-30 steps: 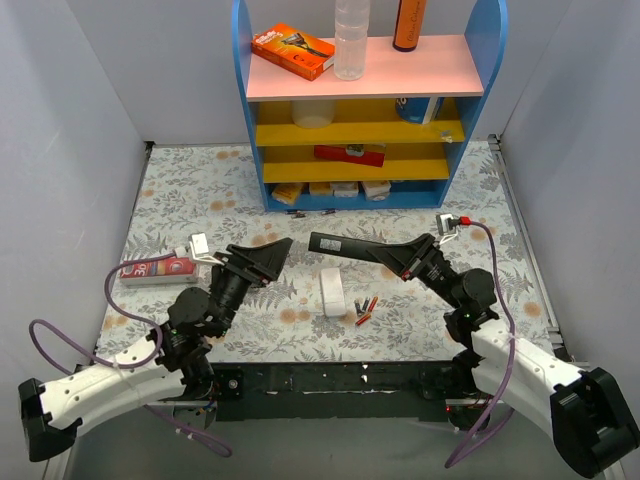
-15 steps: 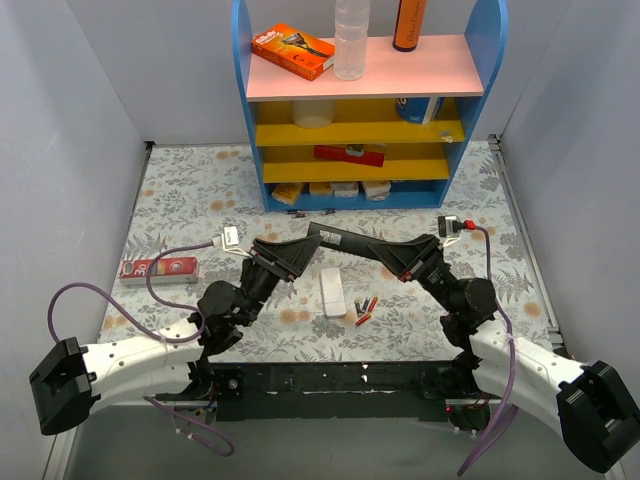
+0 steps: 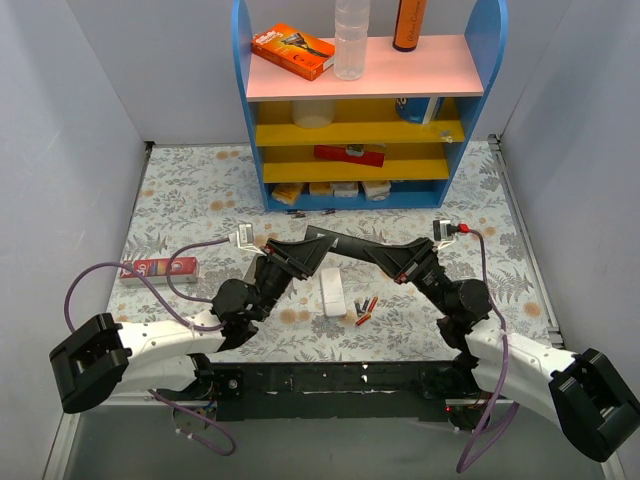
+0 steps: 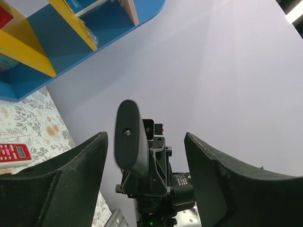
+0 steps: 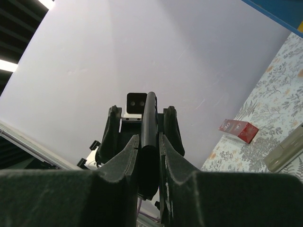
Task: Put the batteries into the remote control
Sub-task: Adjust the remote control.
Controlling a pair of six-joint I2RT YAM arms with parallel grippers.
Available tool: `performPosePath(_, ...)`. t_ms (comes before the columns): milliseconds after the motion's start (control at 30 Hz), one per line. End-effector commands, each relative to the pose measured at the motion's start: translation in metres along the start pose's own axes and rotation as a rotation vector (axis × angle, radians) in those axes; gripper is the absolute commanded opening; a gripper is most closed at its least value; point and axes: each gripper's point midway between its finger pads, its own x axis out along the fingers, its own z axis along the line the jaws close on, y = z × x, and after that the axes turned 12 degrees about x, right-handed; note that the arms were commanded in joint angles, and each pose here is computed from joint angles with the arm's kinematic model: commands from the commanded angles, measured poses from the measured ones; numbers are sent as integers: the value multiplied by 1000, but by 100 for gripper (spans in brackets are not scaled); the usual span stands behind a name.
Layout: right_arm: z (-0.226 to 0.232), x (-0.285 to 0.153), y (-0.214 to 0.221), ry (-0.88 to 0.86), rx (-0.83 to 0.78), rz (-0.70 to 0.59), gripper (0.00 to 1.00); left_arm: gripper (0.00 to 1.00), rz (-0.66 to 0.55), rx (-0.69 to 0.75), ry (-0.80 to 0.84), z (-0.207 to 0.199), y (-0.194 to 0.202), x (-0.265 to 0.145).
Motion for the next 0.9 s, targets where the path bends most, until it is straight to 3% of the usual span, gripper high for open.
performPosePath(0,20,-2,-2,-102,-25,-20,1,63,-43,-3,85,-24,-11,9)
performPosePath(367,18,1,3,-76,-5,-13,1,50,-15,42,132,-32,-6,10)
performPosePath(467,14,-1,3,-63,-1,-22,1,41,-7,54,131,-32,-4,12)
performPosePath(633,13,0,4,-56,-27,-17,1,16,-38,55,100,-27,-11,10)
performPosePath(700,7,-1,5,-34,-42,-11,8,10,-43,62,64,-18,-12,9)
performPosePath(733,3,-3,6,-22,-60,-9,17,4,-54,67,61,-20,-16,9)
performPosePath(800,-1,-6,6,-7,-85,-6,28,0,-53,90,16,-13,-17,9)
performPosePath(833,-4,-6,7,3,-98,0,43,0,-59,97,5,-14,-22,8)
performPosePath(867,0,-6,7,-6,-145,3,51,0,-46,121,-50,-2,-20,7)
